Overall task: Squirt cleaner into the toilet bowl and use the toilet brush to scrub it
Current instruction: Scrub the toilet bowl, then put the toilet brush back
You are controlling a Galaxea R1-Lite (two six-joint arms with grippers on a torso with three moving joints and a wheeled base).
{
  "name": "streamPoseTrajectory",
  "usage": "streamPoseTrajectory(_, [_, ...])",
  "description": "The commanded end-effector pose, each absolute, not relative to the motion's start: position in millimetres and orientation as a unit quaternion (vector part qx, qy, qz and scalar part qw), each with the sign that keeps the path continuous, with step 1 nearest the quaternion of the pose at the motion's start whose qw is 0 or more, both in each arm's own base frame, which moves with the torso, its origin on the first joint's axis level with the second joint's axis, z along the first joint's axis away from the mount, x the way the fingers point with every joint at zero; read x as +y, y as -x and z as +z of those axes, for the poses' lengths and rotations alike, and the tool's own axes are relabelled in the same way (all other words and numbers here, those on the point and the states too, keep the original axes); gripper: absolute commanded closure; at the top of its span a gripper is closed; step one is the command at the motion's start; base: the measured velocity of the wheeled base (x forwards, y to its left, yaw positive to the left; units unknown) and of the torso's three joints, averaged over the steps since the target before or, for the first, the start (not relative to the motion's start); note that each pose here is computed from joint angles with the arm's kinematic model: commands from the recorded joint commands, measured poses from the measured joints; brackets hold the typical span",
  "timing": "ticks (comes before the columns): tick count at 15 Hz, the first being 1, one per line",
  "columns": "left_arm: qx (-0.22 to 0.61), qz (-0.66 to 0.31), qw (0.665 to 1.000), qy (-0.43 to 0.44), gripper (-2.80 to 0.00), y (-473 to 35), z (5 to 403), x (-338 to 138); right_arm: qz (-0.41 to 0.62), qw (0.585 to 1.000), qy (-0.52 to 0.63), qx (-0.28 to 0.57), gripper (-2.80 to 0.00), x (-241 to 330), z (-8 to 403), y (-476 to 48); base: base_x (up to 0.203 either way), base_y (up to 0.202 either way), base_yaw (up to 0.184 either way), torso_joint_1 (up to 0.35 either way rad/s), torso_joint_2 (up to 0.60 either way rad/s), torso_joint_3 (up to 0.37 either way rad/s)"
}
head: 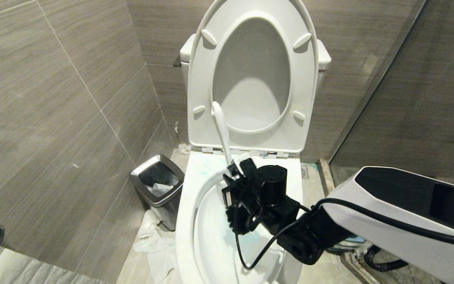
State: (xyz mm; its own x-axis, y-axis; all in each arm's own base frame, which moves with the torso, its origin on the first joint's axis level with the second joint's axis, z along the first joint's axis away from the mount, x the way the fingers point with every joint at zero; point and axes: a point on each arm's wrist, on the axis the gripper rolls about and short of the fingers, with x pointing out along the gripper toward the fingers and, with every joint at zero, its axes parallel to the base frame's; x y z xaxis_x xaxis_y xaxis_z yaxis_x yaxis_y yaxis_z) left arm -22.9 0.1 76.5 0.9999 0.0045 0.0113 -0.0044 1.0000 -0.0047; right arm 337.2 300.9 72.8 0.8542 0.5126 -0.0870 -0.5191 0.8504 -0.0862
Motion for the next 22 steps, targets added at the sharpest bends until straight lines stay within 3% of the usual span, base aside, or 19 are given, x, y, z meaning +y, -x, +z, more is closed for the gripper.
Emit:
streamPoseTrajectory(1, [-0.002,0.003,1.000,0.002,0.00,22.2,74.5,0.1,0.267,0.961,0.057,0.036,0.00,305.6,60.1,-343.9,0.000,0.000,0.000,0.000,0.00,0.000])
streamPoseTrajectory(4, [-0.002,0.003,1.000,0.002,0.00,22.2,74.5,0.1,0.266,0.959,0.072,0.066,0.00,313.1,17.7,-353.0,0.000,0.000,0.000,0.000,0.00,0.000])
streamPoseTrajectory(7, [-0.002,0.003,1.000,0.002,0.00,22.2,74.5,0.1,0.262,0.961,0.069,0.061,0.00,314.7,16.6,-359.1,0.000,0.000,0.000,0.000,0.00,0.000])
streamPoseTrajectory(15, [-0.002,0.003,1.000,0.001,0.00,22.2,74.6,0.1,0.253,0.966,0.046,0.022,0.00,256.0,136.4,-293.5,0.000,0.000,0.000,0.000,0.00,0.000])
streamPoseTrajectory(22, [-0.002,0.003,1.000,0.002,0.00,22.2,74.5,0.1,0.166,0.986,0.017,-0.009,0.00,159.6,200.1,-242.7,0.000,0.000,0.000,0.000,0.00,0.000])
